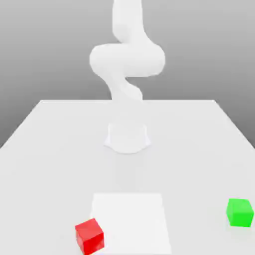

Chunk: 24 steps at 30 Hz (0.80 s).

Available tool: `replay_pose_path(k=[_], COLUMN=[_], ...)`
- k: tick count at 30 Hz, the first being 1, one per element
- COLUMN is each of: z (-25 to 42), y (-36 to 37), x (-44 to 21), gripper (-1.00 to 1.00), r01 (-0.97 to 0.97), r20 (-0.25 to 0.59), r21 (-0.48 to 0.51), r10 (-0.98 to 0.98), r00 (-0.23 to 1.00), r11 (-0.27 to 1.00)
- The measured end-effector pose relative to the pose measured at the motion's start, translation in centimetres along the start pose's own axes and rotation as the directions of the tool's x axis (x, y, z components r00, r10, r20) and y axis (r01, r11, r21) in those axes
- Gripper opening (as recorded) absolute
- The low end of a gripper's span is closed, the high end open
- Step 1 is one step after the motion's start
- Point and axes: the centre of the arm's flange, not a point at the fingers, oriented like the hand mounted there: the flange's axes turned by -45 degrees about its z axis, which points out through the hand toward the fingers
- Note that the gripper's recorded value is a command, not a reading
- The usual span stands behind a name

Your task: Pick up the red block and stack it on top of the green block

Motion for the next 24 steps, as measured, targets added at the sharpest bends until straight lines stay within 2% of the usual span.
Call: replay_pose_path(k=[11,18,24], z=[21.3,32.0,38.6], y=[3.6,5.4,7.5], x=[-5.3,-12.8,-20.7], gripper=[0.00,0.00,0.00], r01=[0.162,0.250,0.330], r20=[0.285,0.434,0.546], r21=[0.156,0.232,0.289], r10=[-0.201,-0.330,-0.438], r00=[0.937,0.838,0.715], r11=[0.975,0.940,0.899])
